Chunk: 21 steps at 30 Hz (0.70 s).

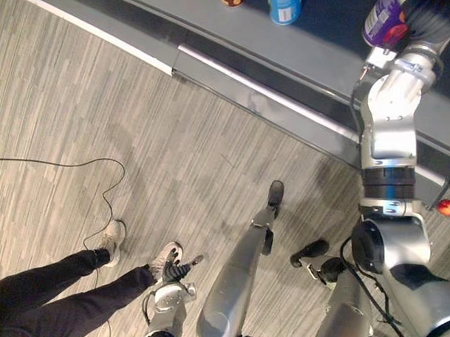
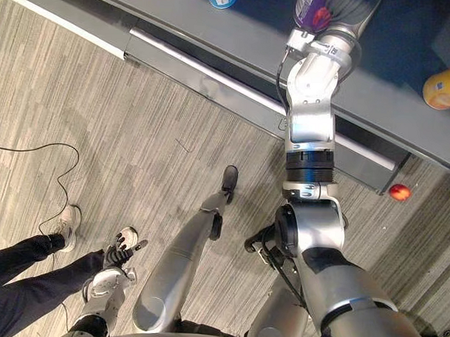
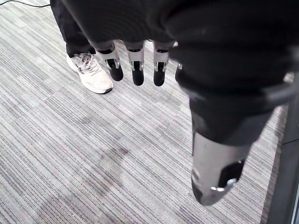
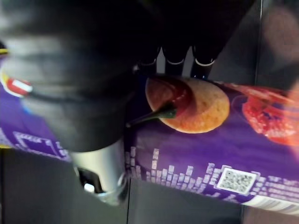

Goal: Put the gum and the chips on the shelf.

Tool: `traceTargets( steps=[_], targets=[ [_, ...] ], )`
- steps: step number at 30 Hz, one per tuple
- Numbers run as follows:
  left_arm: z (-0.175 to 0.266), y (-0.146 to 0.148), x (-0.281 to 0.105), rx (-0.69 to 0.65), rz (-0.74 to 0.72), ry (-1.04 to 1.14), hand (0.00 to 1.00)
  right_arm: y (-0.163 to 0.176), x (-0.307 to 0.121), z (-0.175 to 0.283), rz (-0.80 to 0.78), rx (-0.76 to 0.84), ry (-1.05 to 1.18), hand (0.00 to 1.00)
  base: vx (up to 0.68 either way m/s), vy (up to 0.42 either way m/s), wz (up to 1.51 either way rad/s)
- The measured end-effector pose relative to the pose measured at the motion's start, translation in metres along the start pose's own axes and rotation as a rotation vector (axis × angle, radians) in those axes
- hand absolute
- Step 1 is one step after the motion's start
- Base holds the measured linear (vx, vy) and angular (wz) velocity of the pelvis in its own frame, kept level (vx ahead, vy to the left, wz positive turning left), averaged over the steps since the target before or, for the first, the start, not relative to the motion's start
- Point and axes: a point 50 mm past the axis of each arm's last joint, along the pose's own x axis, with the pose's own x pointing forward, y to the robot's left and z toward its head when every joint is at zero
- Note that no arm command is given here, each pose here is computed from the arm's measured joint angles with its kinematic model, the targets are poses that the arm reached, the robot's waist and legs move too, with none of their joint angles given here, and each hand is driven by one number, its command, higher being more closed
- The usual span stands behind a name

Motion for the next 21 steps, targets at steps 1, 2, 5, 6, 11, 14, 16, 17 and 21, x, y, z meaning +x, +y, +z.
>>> traceTargets(
  steps=[1, 2, 5, 6, 11, 14, 16, 17, 21],
  targets=[
    [0.0, 0.0, 0.0, 0.0, 0.006, -0.001, 0.0, 0.0, 0.0, 0.0, 0.0, 0.0, 0.0, 1.0, -0.02, -0.045, -0.03],
    [0.001, 0.0, 0.0, -0.001, 0.007, -0.002, 0.0, 0.001, -0.001, 0.0, 0.0, 0.002, 0.001, 1.0, -0.03, -0.053, -0.06],
    [0.002, 0.0, 0.001, -0.003, 0.012, -0.005, 0.0, 0.007, -0.005, 0.0, 0.01, 0.02, 0.015, 1.0, -0.03, -0.047, -0.12],
    [0.002, 0.001, 0.001, -0.006, 0.017, -0.005, 0.0, 0.009, -0.007, 0.0, 0.017, 0.024, 0.018, 1.0, -0.04, -0.053, -0.12],
    [0.002, 0.006, 0.001, -0.026, 0.045, -0.004, 0.0, 0.01, -0.01, -0.003, 0.012, 0.027, 0.035, 1.0, -0.03, -0.064, -0.01],
    [0.002, 0.005, 0.001, -0.029, 0.046, -0.006, 0.0, 0.012, -0.011, -0.005, 0.015, 0.025, 0.044, 1.0, -0.01, -0.059, 0.01],
    [0.001, 0.003, 0.001, -0.035, 0.043, -0.005, 0.0, 0.012, -0.012, -0.009, 0.02, 0.016, 0.059, 1.0, -0.01, -0.076, 0.02],
    [0.001, 0.002, 0.0, -0.036, 0.042, -0.004, 0.0, 0.012, -0.012, -0.009, 0.02, 0.015, 0.06, 1.0, -0.01, -0.061, 0.01],
    [0.001, 0.001, 0.0, -0.039, 0.041, -0.005, 0.0, 0.012, -0.012, -0.01, 0.018, 0.013, 0.062, 1.0, 0.0, -0.062, 0.03]
  ],
)
